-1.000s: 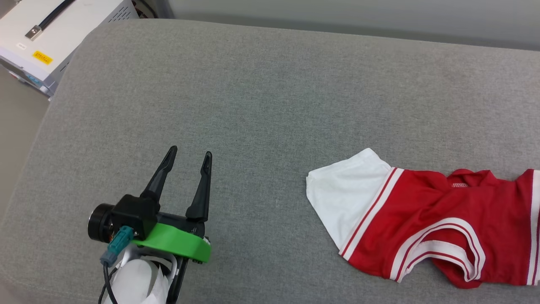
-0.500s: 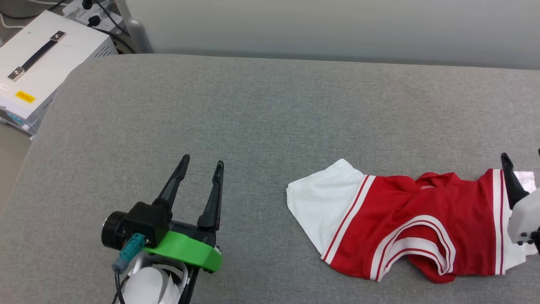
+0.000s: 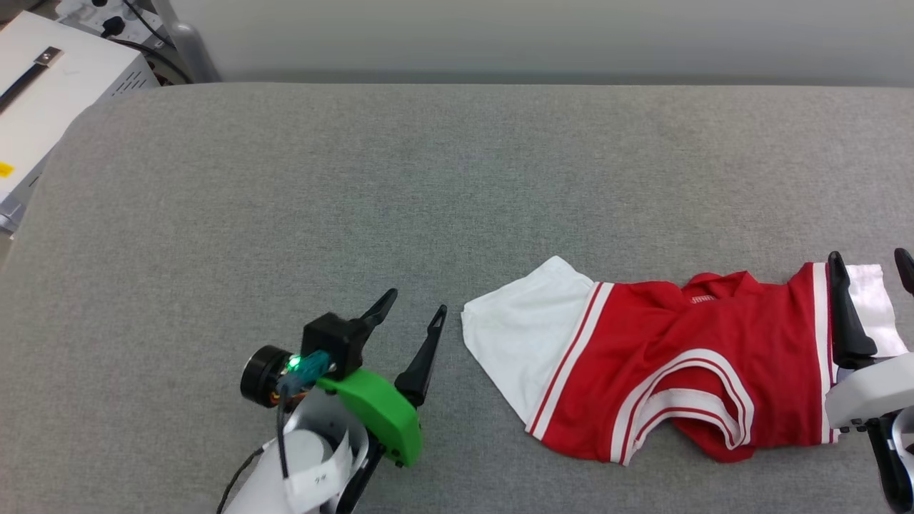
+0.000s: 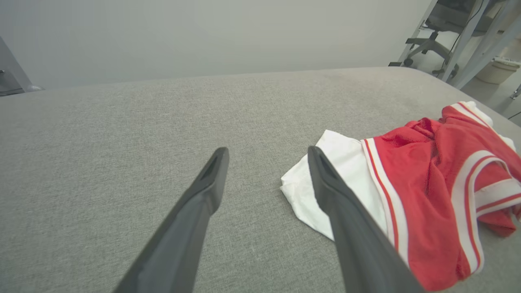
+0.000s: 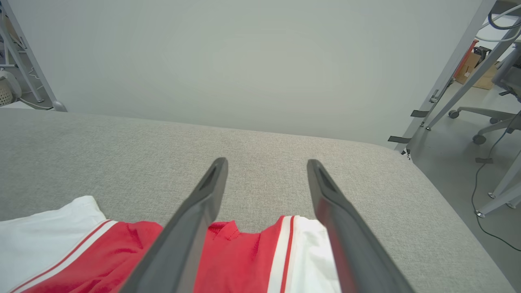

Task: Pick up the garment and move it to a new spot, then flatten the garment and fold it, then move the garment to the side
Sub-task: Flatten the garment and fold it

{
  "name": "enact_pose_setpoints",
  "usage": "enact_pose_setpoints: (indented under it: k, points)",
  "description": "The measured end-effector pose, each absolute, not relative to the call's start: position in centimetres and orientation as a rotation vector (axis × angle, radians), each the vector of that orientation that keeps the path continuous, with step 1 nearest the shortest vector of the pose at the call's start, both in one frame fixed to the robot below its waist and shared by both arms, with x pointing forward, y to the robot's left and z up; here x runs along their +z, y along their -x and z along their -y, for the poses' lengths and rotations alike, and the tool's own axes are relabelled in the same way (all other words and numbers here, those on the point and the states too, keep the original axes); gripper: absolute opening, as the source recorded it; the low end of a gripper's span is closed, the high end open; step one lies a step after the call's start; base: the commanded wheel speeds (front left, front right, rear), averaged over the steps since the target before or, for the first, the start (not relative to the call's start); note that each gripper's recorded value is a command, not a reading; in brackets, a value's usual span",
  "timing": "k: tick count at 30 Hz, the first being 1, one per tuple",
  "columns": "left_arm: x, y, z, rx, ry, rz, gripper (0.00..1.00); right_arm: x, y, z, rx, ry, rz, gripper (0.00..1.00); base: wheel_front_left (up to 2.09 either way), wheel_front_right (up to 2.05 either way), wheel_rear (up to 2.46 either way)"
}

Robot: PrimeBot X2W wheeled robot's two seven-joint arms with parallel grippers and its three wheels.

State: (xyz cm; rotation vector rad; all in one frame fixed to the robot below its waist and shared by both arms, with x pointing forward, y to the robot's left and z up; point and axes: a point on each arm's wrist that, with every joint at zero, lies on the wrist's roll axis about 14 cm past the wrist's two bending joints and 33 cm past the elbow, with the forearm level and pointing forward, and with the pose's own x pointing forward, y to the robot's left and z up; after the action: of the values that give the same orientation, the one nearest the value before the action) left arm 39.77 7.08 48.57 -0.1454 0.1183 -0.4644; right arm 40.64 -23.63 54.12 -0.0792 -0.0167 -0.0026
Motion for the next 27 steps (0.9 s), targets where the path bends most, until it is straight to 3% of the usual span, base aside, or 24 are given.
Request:
enact_pose_setpoints:
  k: [11,20,21,27]
  points:
    - [42.1,-40.7,-1.7,-0.647,-0.059,-0.59,1.0,52.6,-40.0,24.6,-0.047,0.075,-0.034,1.0,0.0,0.0,0.0]
    - [38.5,-42.6,-2.6,-0.586,-0.188,-0.697,1.0,51.0,-39.3,26.0,-0.088,0.087,-0.086,1.0,0.0,0.0,0.0]
    - [38.1,-42.5,-2.5,-0.591,-0.198,-0.717,0.0,50.8,-39.3,26.1,-0.091,0.088,-0.09,1.0,0.0,0.0,0.0]
    - [38.3,-42.6,-2.5,-0.593,-0.193,-0.708,0.0,50.4,-39.6,25.6,-0.076,0.085,-0.098,1.0,0.0,0.0,0.0]
